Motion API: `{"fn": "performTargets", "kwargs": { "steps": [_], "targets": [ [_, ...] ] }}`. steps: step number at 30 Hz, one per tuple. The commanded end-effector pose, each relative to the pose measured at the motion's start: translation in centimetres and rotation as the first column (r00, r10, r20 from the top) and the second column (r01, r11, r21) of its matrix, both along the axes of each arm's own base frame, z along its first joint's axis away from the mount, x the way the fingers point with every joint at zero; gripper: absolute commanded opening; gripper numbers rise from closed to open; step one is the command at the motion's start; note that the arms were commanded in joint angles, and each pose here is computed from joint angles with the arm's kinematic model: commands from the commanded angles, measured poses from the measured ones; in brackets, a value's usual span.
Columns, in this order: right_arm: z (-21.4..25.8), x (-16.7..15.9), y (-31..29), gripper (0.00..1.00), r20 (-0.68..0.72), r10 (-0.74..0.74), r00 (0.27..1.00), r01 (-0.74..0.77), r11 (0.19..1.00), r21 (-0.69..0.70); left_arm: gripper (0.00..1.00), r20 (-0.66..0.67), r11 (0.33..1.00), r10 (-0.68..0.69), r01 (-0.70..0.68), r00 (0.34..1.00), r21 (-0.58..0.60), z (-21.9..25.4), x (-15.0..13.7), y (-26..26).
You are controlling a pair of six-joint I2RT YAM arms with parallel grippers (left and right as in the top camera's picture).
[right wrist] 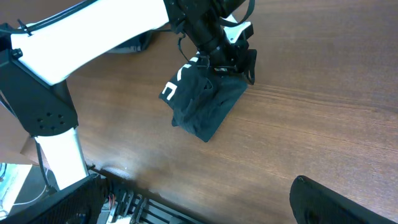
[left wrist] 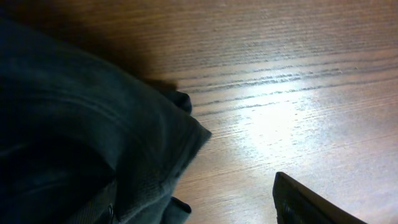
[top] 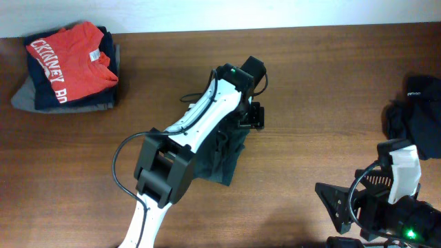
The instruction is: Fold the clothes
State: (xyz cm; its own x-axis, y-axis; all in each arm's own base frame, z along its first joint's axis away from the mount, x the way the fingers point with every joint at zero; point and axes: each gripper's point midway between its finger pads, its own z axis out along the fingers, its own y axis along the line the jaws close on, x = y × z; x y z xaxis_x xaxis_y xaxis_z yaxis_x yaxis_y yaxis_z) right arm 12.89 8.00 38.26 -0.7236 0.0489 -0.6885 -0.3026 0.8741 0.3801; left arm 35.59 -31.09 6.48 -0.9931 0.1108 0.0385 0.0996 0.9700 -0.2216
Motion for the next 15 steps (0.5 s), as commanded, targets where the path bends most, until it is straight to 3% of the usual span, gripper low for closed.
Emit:
{"fn": "performTargets", "kwargs": {
  "steps": [1, 11, 15],
  "targets": [
    [0.1, -0.2, 0.0, 0.99, 0.004, 0.001, 1.0, -0.001, 1.0, -0.008, 0.77, -0.008, 1.0, 0.001, -0.001, 1.0, -0.006, 0.1, -0.4, -0.2],
    [0.1, -0.1, 0.0, 0.99, 0.003, 0.001, 1.0, -0.001, 1.0, -0.008, 0.75, -0.044, 0.999, 0.003, -0.002, 0.999, 0.036, -2.1, -0.6, 0.3],
    [0.1, -0.1, 0.0, 0.99, 0.004, 0.001, 1.0, -0.001, 1.0, -0.008, 0.61, -0.024, 1.0, 0.004, -0.003, 1.0, 0.021, -2.1, 0.0, -0.1]
  ]
}}
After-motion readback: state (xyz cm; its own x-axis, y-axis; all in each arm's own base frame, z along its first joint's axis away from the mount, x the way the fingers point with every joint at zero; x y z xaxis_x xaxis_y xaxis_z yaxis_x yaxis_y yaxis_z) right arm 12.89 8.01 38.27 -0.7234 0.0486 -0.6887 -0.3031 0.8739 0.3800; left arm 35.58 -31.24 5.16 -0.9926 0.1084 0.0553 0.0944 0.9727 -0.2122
